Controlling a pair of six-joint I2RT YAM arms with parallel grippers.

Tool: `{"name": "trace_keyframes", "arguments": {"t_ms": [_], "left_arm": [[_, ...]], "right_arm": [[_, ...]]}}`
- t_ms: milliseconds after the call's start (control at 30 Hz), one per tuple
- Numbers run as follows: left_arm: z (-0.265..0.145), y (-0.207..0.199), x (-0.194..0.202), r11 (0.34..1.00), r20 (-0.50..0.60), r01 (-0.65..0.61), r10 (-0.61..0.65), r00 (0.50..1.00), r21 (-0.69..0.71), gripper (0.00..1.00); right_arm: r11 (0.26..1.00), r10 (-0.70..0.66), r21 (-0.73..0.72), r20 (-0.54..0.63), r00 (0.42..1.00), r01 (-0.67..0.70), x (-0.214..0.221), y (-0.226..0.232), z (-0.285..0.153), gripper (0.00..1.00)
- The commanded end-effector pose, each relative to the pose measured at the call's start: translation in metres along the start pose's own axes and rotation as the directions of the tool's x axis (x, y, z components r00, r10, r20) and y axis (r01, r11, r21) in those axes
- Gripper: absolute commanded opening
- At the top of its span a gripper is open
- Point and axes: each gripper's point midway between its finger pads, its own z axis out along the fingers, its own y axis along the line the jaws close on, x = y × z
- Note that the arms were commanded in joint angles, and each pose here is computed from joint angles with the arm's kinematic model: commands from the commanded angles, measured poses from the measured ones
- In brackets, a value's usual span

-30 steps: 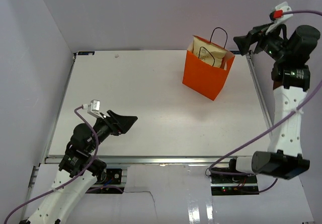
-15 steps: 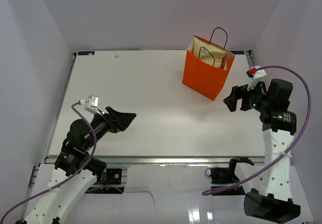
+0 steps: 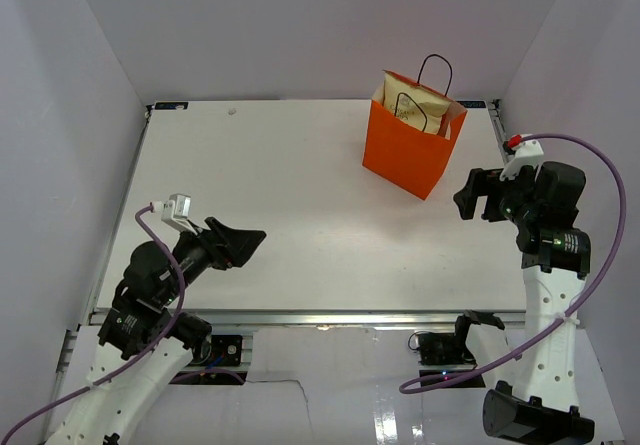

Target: Place the snacks into the paper bag

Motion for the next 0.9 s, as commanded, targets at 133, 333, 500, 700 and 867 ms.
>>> {"name": "trace_keyframes", "arguments": {"t_ms": [133,333,500,700,867], "left_arm": [[-0.007,-0.003,-0.006,1.000,0.017,-0.004,0.004,1.000,-0.010,0.98],[-0.005,-0.002,-0.004,1.000,0.002,-0.002,0.002,1.000,-0.015,0.98],[-0.003,0.012,-0.002,0.996,0.032,0.057,-0.055,0.998,-0.071,0.98],[-0.007,0.011,-0.004,0.996,0.049,0.061,-0.058,0.997,-0.064,0.98],[-0.004,0.009,-0.007,0.996,0.037,0.049,-0.047,0.998,-0.070,0.98]], "right_arm": [[0.998,0.004,0.069,0.091,0.996,-0.011,-0.023,-0.008,-0.009,0.90],[0.996,0.010,0.087,0.094,0.995,-0.018,-0.019,-0.010,-0.011,0.90],[0.996,0.013,0.090,0.094,0.995,-0.022,-0.018,-0.010,-0.011,0.90],[0.996,0.011,0.086,0.100,0.995,-0.019,-0.018,-0.010,-0.010,0.90],[0.996,0.015,0.087,0.103,0.995,-0.024,-0.020,-0.010,-0.010,0.90]]}}
